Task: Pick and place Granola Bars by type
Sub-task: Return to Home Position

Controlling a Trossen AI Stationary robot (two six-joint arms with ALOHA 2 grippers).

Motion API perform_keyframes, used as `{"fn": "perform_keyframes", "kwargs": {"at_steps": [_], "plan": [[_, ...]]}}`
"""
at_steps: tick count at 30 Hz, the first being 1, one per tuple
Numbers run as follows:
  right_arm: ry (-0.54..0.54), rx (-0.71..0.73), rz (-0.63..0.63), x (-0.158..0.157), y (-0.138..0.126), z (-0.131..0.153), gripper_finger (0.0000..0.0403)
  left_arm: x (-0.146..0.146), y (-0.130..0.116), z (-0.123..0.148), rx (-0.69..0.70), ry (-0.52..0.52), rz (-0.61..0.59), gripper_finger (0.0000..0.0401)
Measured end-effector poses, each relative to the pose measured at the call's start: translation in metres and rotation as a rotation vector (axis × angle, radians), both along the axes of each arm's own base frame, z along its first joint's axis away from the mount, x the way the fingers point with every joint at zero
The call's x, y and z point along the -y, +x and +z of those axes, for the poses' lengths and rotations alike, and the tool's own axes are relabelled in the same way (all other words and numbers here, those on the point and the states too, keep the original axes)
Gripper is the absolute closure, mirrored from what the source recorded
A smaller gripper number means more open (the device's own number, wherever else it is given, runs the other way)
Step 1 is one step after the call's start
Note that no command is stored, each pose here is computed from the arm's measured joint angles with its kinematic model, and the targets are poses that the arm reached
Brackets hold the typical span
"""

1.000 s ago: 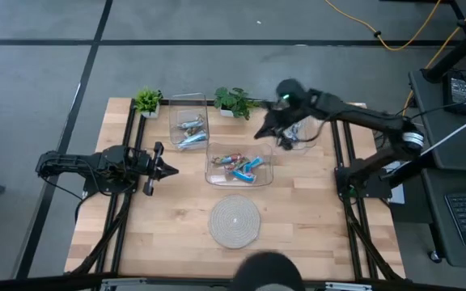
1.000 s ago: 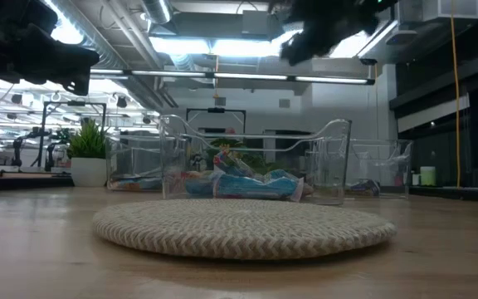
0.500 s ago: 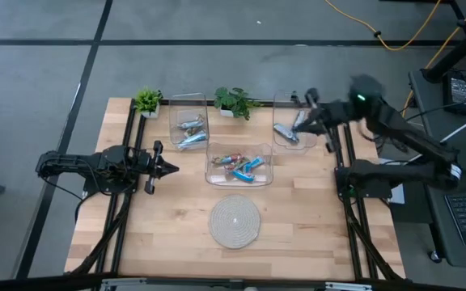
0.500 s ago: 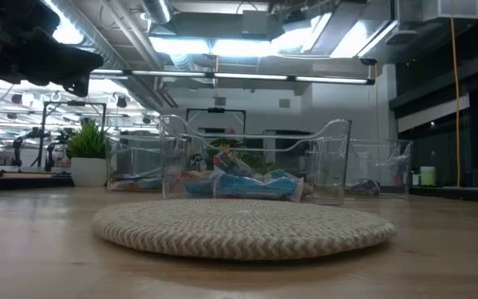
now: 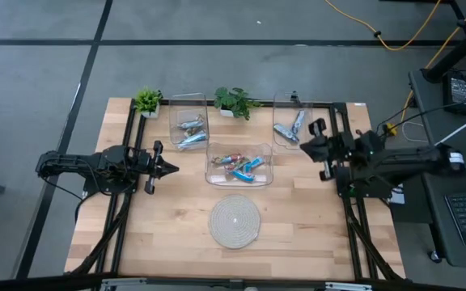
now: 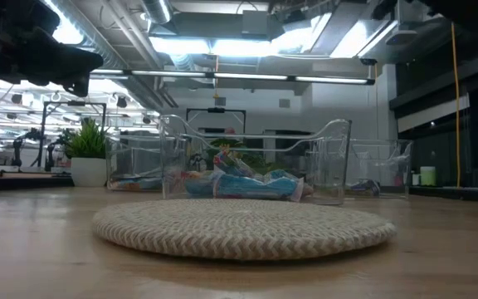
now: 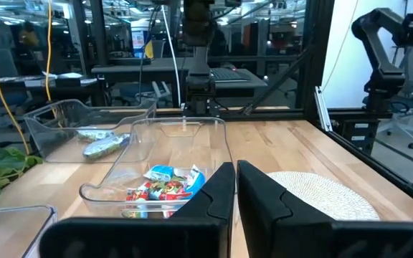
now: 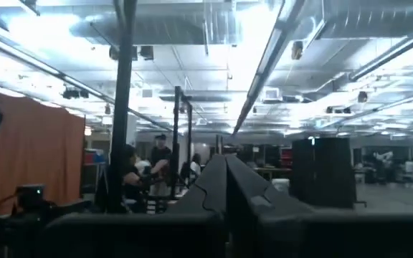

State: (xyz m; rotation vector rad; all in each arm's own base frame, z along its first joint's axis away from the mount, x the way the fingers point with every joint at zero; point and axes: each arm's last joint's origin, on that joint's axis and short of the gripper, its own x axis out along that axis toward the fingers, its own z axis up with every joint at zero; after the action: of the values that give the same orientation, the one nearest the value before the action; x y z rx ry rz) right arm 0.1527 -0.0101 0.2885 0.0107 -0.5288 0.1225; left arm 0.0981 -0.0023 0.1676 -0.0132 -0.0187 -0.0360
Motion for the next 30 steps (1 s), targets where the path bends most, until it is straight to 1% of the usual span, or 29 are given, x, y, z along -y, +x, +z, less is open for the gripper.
{"fn": "perform_keyframes", "kwargs": {"at_steps": [3,6,9,11,12,14,20,22,27,30], "plan": [[-0.043,-0.016,0.004,-0.008,-0.004,-0.007,0.0399,0.000,0.000,0.000,0.000,0.000,0.000,0.0391],[-0.055,0.007,-0.005,-0.009,-0.018,-0.016,0.0399,0.000,0.000,0.000,0.000,0.000,0.000,0.0393],[-0.013,0.053,-0.069,-0.008,-0.038,-0.034,0.0399,0.000,0.000,0.000,0.000,0.000,0.000,0.0393],[0.036,0.080,-0.128,-0.006,-0.049,-0.048,0.0399,0.000,0.000,0.000,0.000,0.000,0.000,0.0393],[0.061,0.095,-0.144,-0.005,-0.054,-0.054,0.0399,0.000,0.000,0.000,0.000,0.000,0.000,0.0393],[0.071,0.111,-0.151,-0.005,-0.060,-0.063,0.0400,0.000,0.000,0.000,0.000,0.000,0.000,0.0392],[0.087,-0.049,-0.151,-0.005,-0.062,-0.077,0.0397,0.000,0.000,0.000,0.000,0.000,-0.001,0.0389],[0.105,-0.140,-0.151,-0.005,-0.061,-0.086,0.0394,0.000,0.000,0.000,0.000,0.000,-0.001,0.0390],[0.179,-0.374,-0.269,-0.001,-0.057,-0.109,0.0399,0.000,0.000,0.000,0.000,0.000,0.000,0.0393],[0.172,-0.430,-0.290,-0.001,-0.056,-0.114,0.0399,0.000,0.000,0.000,0.000,0.000,-0.001,0.0393]]}}
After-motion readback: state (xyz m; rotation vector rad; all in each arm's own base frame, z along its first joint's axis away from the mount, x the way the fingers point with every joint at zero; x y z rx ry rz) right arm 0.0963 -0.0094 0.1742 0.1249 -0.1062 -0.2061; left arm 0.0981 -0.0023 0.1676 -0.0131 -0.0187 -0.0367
